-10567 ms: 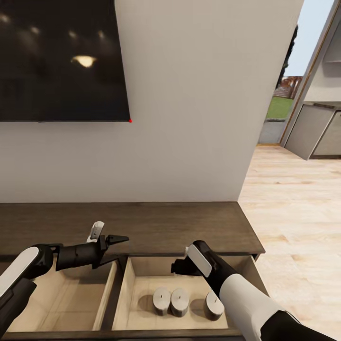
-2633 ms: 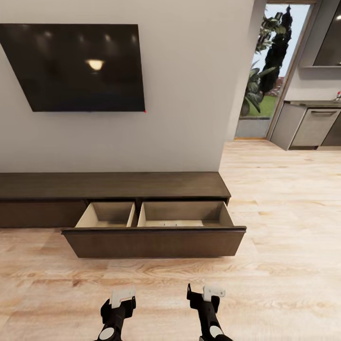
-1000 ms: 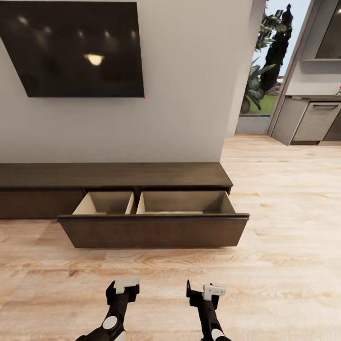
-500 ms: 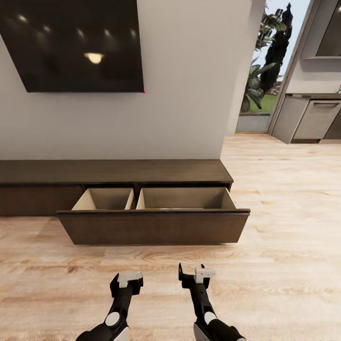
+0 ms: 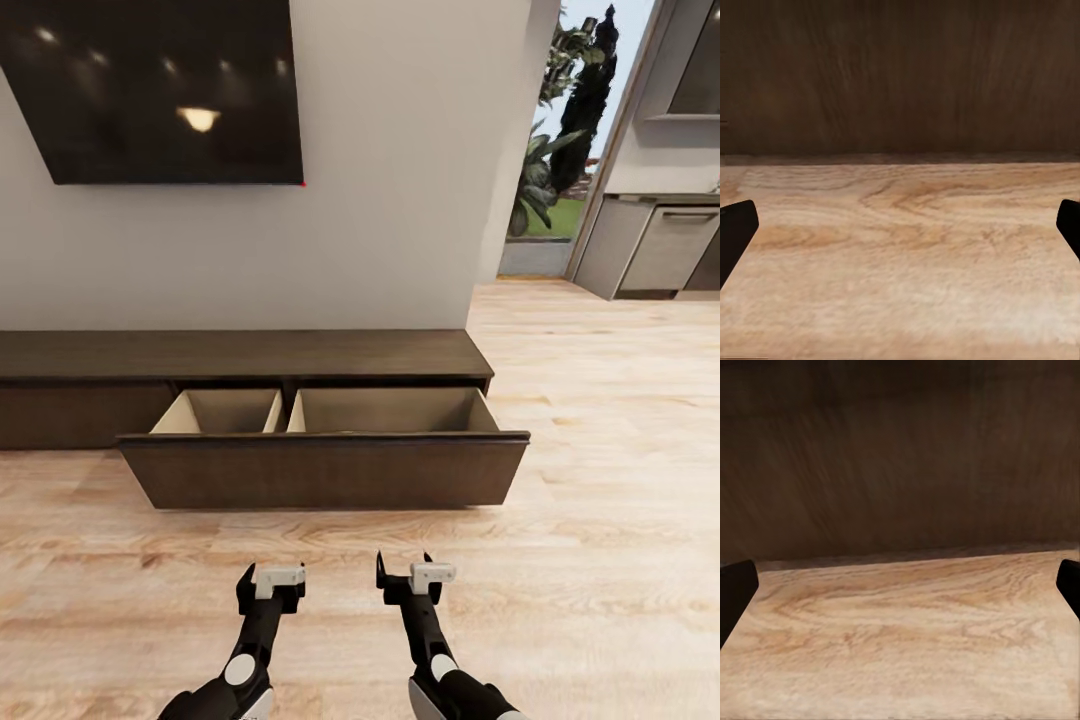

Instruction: Place each of the two pumpkins and all three candles from the living room inside a cabinet in the living room (use any cabinet), then make sure every cabinet is closed, and position the cauldron so it is next to a table in the living room.

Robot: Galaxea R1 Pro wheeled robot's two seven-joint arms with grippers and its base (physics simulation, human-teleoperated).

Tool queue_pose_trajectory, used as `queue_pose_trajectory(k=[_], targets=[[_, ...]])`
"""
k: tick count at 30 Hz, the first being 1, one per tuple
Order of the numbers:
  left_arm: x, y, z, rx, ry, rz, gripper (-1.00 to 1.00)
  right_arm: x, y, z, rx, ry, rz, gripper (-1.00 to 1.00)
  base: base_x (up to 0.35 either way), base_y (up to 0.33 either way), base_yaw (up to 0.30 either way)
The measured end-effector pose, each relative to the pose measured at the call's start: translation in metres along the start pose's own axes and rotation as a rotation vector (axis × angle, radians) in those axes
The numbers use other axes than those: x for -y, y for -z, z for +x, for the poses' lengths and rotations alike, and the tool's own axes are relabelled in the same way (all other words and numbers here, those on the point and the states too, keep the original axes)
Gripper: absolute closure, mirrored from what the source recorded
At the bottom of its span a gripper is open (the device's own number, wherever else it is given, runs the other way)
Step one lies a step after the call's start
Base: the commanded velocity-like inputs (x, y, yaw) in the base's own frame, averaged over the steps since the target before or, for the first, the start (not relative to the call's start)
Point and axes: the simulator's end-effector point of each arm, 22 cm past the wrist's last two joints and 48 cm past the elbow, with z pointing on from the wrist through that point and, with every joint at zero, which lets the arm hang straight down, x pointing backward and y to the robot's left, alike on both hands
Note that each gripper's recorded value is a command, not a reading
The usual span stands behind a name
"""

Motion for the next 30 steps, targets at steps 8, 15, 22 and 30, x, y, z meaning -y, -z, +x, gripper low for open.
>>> queue_pose_trajectory(k=[8, 15, 22, 30], targets=[[-0.010, -0.007, 0.014, -0.020, 0.024, -0.028, -1.00, 0.003, 0.000, 0.022, -0.035, -0.003, 0.007, -1.00, 0.000, 0.000, 0.000], [-0.007, -0.010, 0.006, -0.006, 0.047, -0.019, -1.00, 0.006, 0.000, 0.032, -0.052, -0.004, 0.011, -1.00, 0.000, 0.000, 0.000], [-0.015, -0.011, 0.003, -0.005, 0.064, -0.048, -1.00, 0.007, 0.000, 0.032, -0.053, -0.007, 0.014, -1.00, 0.022, 0.000, 0.000], [-0.017, -0.012, 0.008, -0.018, 0.060, -0.047, -1.00, 0.007, 0.000, 0.032, -0.052, -0.006, 0.013, -1.00, 0.186, 0.000, 0.000]])
